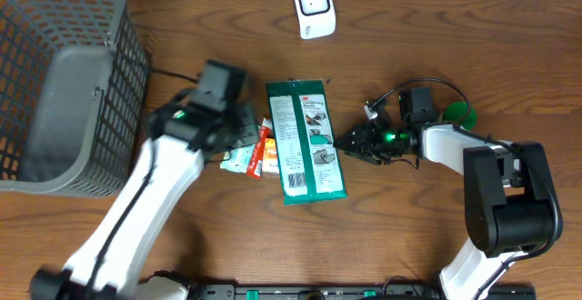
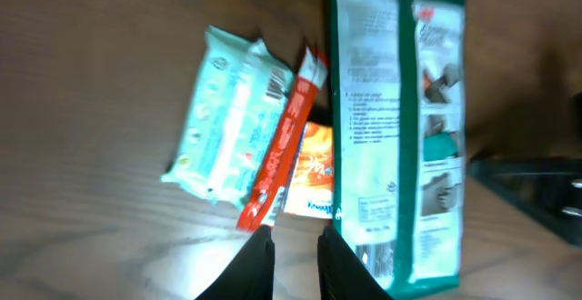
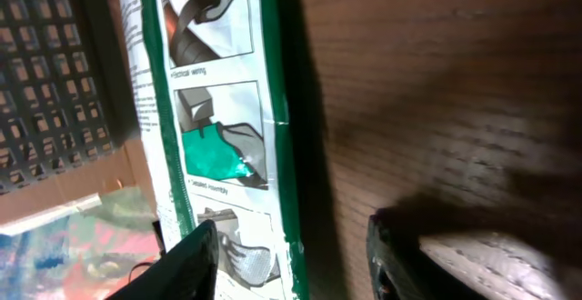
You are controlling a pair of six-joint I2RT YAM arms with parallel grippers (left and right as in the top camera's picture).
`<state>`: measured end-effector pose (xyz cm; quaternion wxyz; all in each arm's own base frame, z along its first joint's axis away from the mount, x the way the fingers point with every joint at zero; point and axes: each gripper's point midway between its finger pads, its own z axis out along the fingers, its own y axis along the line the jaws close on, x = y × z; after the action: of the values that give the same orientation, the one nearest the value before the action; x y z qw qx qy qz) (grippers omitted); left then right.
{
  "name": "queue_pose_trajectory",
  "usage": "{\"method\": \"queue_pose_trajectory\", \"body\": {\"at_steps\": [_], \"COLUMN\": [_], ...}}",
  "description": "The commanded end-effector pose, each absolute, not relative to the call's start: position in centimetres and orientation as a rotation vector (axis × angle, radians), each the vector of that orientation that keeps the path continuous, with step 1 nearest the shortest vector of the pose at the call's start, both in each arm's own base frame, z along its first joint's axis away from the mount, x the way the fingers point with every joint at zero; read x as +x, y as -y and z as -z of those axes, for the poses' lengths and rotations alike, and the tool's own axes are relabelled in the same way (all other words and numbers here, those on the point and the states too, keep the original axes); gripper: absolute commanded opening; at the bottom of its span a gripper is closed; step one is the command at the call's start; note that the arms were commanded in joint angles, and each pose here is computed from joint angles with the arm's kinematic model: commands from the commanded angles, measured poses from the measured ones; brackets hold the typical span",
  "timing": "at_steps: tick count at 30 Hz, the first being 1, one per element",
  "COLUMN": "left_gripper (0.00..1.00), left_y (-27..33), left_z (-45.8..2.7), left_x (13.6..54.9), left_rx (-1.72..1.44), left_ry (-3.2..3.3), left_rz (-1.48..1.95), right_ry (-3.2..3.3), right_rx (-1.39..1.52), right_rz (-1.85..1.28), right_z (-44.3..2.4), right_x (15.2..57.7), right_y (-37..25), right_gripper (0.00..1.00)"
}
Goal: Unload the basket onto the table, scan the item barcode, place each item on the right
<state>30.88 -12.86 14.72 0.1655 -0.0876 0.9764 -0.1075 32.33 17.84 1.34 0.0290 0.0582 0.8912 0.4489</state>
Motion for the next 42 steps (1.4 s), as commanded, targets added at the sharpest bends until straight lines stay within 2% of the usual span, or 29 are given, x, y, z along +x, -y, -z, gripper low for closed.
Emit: {"method": "queue_pose_trajectory", "body": {"at_steps": [1, 5, 9, 14, 31, 35, 42], "left_gripper": [0.08, 0.07, 0.07, 0.07, 0.08, 0.08, 0.08], "left_y": [13.5, 16.2, 16.3, 16.1, 18.5, 18.5, 18.7], "left_z": [-12.0, -9.5, -6.6, -4.1, -3.0, -2.9, -2.9], "left_x": [31.4, 31.7, 31.4, 31.1, 30.3, 30.3, 30.2], "left_rx": [-0.19, -0.085, -0.095, -0.109, -0.004, 0.009, 0.021], "left_ry": [-2.843, -2.914, -3.0, -3.073, -3.08, -3.075, -3.075], "left_rz": [0.286, 0.445, 0.417, 0.381, 0.39, 0.35, 0.347], "right_ry": [-2.771, -2.78, -2.799, -2.801, -2.828, -2.798, -2.724], "right_rx": [0.184, 0.184, 0.162, 0.123, 0.043, -0.004, -0.065], "right_rz": [-1.306, -1.277, -1.235, -1.228, -1.227, -1.327, -1.485], "right_z": [-0.2, 0.0, 0.4, 0.4, 0.6, -0.3, -2.0], "right_x": [32.4, 32.5, 32.3, 32.1, 31.0, 30.6, 30.4], "right_y": [-17.0, -16.9, -17.3, -18.0, -19.8, -20.9, -22.1], "right_gripper": [0.5, 0.51, 0.59, 0.6, 0.61, 0.55, 0.35]}}
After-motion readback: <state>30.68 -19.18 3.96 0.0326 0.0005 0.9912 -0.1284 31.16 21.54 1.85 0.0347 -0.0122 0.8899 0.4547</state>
